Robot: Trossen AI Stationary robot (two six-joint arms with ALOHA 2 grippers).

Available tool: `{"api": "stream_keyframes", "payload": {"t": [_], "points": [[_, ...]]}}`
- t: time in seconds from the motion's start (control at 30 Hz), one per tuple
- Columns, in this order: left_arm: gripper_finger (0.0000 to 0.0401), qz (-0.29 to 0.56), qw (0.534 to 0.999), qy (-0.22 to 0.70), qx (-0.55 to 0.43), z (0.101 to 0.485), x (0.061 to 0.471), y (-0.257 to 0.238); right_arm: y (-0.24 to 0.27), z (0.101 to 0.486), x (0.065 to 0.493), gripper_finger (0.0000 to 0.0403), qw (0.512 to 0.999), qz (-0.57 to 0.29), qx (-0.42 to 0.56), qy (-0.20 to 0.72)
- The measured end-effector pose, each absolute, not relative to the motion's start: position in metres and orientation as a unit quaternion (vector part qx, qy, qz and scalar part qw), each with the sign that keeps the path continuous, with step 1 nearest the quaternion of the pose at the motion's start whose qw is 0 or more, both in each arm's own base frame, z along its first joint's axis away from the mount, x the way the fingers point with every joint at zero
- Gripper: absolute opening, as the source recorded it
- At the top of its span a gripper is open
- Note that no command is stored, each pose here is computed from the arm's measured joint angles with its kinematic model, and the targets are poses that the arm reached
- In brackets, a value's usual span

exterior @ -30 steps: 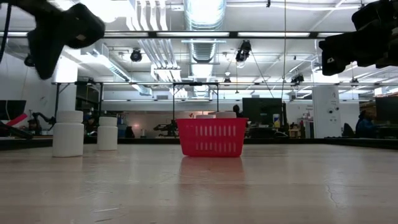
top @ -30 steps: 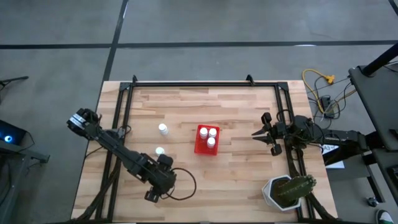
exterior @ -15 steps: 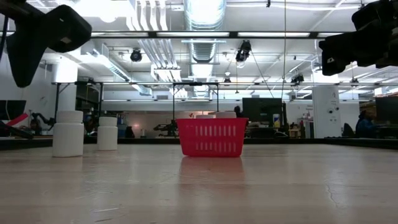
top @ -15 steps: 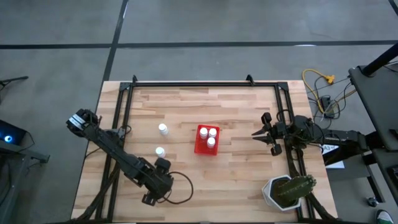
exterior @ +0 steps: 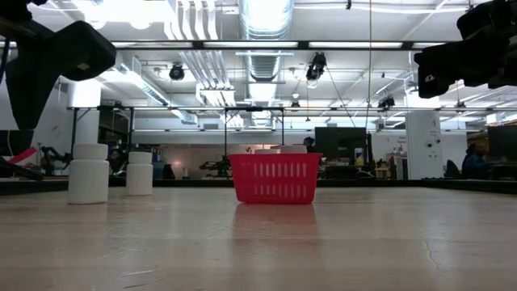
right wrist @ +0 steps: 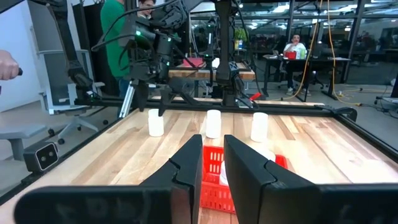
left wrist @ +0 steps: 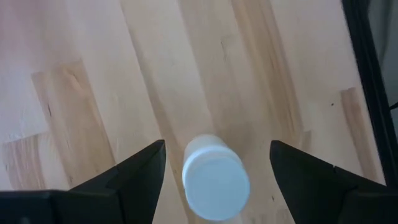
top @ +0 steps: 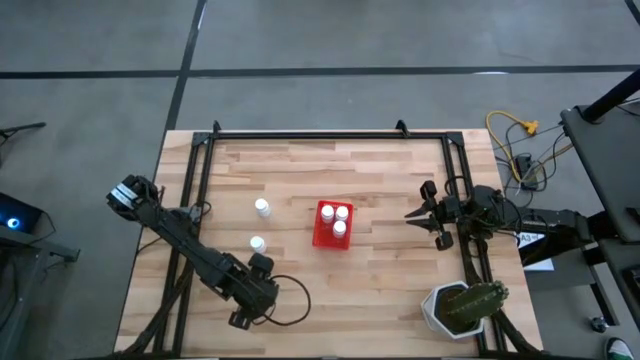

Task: Pick and place pill bottles into a basket
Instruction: Put the white medicine bottle into the red bin

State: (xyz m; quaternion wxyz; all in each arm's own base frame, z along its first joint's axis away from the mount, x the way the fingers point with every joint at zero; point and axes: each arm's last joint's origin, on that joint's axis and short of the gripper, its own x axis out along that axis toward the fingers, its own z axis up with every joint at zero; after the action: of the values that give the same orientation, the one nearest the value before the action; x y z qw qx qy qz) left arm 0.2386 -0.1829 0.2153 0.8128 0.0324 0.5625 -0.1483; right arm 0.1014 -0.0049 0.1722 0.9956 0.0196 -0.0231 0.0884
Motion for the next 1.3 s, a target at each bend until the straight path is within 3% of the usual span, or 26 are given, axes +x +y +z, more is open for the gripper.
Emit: {"api": "stream_keyframes", "payload": {"t": [0.73,1.3], "points": [[0.027,-0.155,0.776,0.61,0.037,0.179,0.247,-0.193,-0.005,0.172,0.101,0.0059,0.996,0.088,0.019,-0.023],[0.027,-0.147,0.77,0.62,0.03,0.177,0.246,-0.193,-0.005,0.172,0.101,0.0059,0.996,0.088,0.019,-0.023]]}}
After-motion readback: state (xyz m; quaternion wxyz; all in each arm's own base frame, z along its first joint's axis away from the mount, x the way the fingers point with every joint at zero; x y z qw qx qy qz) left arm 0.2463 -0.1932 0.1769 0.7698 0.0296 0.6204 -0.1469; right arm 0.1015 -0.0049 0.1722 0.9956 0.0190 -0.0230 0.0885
